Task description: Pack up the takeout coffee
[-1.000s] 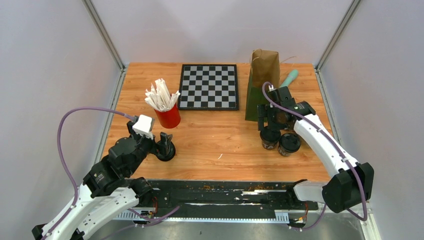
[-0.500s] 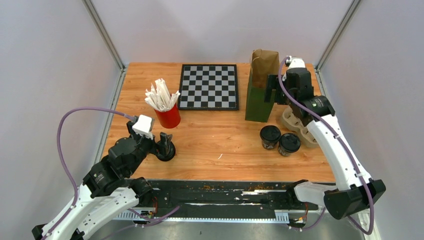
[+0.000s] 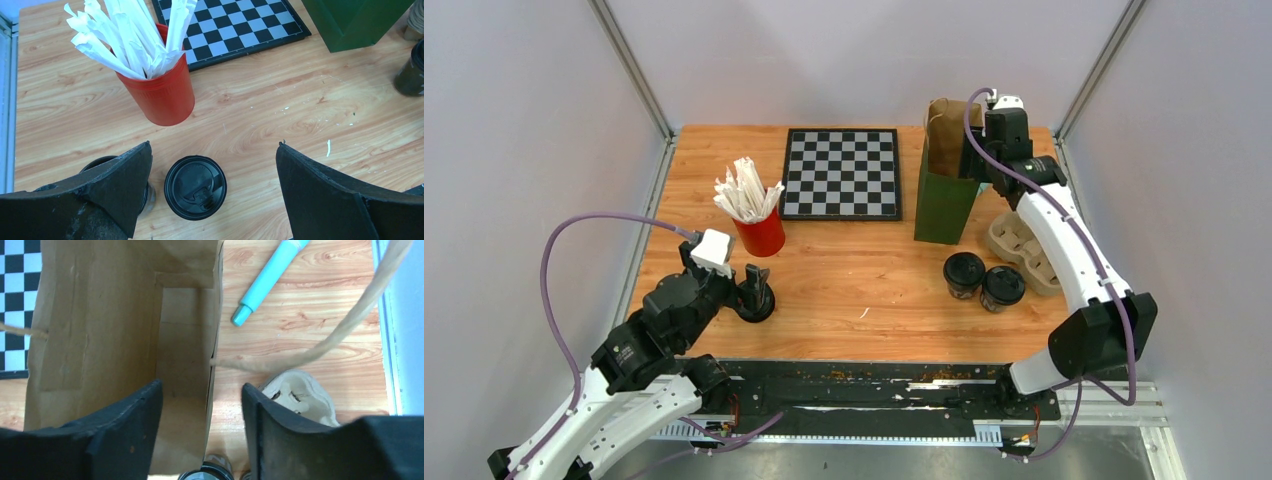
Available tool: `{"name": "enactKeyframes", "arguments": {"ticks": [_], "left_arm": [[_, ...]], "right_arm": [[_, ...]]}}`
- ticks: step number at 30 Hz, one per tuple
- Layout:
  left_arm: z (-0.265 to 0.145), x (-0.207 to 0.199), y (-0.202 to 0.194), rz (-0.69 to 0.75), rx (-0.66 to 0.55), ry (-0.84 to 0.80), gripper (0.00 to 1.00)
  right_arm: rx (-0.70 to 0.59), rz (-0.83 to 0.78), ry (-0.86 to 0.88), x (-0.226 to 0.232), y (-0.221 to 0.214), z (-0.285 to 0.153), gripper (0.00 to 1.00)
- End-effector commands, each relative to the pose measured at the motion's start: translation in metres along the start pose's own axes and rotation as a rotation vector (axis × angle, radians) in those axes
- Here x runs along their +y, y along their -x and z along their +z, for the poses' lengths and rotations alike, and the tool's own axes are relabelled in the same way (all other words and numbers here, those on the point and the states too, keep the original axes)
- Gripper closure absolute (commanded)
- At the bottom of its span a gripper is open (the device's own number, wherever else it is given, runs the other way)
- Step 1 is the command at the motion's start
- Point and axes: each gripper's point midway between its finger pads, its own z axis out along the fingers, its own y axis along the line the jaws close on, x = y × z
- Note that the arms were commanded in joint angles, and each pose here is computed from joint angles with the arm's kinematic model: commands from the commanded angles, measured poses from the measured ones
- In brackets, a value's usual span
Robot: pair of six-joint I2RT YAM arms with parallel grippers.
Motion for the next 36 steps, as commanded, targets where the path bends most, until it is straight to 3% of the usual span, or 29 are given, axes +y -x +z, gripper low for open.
{"name": "enactKeyframes", "arguments": {"ticks": [1,4,19,27,36], "left_arm": [[0.002,-0.003,0.007,0.001,-0.025,-0.011,0.00],[0.001,-0.002,0.007,0.001,-0.026,-0.007,0.00],[0.001,-0.001,0.007,-0.005,-0.025,-0.002,0.00],[0.002,-0.001,0.006,-0.003,-0.024,0.001,0.00],[0.005,-0.003,0.005,-0.001,-0.007,0.000,0.00]], "right_arm": [[-0.114,-0.016,-0.037,-0.007,0.040,-0.002,0.47],[-0.100,-0.030,-0.048,-0.011,0.041,0.004,0.55],[-0.095,-0.094,-0.044,-0.010,0.050,0.027,0.67],[-0.118,-0.115,-0.005,-0.006,0.064,0.013,0.99],[-0.184,-0.068,0.170,0.024,0.074,-0.033,1.00]]}}
